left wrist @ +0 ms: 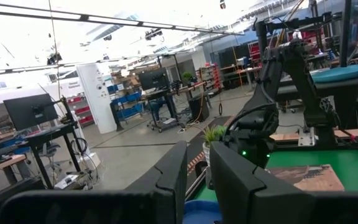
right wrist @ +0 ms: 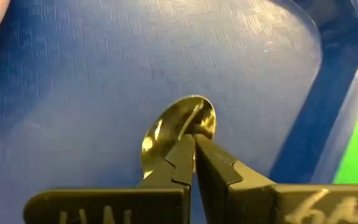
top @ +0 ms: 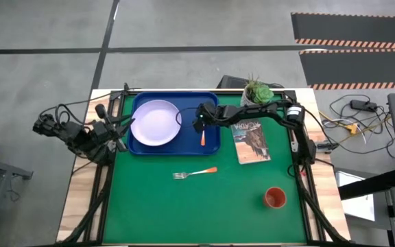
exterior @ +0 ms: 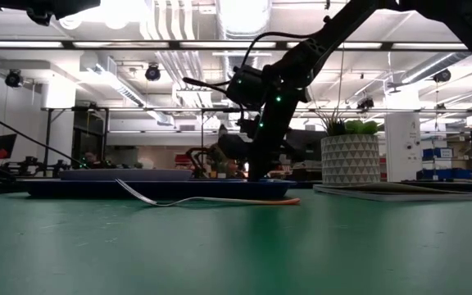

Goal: Pick and place plate/cup/fork/spoon on tray
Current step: Put the orange spoon on the blue serving tray to the right of the white plate

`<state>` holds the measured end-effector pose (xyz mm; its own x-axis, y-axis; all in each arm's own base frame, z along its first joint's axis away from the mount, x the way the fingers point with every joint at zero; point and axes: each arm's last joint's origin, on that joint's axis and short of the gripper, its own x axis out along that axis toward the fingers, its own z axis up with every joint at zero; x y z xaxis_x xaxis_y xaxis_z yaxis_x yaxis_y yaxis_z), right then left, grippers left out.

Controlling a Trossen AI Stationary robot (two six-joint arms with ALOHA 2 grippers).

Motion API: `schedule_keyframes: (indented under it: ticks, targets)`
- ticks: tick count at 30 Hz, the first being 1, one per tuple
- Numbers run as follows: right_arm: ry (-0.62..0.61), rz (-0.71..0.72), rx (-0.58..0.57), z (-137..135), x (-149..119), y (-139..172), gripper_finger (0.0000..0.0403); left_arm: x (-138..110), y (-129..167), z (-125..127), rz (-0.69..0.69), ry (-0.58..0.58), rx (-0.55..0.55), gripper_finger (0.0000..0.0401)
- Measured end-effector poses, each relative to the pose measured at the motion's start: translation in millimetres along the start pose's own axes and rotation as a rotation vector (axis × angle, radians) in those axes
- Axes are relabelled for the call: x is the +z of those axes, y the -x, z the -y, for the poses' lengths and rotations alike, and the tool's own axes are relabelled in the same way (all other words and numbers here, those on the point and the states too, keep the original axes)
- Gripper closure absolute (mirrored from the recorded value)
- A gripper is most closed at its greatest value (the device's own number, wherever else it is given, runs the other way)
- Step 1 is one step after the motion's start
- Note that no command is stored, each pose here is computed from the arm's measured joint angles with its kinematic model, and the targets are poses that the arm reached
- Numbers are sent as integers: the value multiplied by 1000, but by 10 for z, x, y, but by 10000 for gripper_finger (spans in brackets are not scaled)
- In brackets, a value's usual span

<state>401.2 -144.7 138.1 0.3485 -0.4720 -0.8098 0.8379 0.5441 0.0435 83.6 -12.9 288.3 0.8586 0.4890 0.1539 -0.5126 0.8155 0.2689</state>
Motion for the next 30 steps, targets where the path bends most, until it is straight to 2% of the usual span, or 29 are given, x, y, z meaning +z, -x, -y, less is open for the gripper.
schedule_keyframes:
  ticks: [9, 19, 21, 24, 27, 30]
  targets:
    - [10, 33, -40, 11, -10, -88, 394, 1, 0, 0, 0, 0, 0, 345]
    - [37, 48, -18, -37, 80, -26, 394, 2, 0, -1, 0, 0, 0, 345]
    - [34, 39, 33, -90, 129, 23, 394, 2, 0, -1, 0, 0, 0, 345]
    - [14, -42, 177, -202, 164, 113, 394, 2, 0, -1, 0, 0, 0, 345]
    - [9, -161, 299, -315, 102, 191, 394, 2, 0, -1, 0, 0, 0, 345]
    - [15, -251, 366, -434, -14, 265, 394, 2, 0, -1, 0, 0, 0, 345]
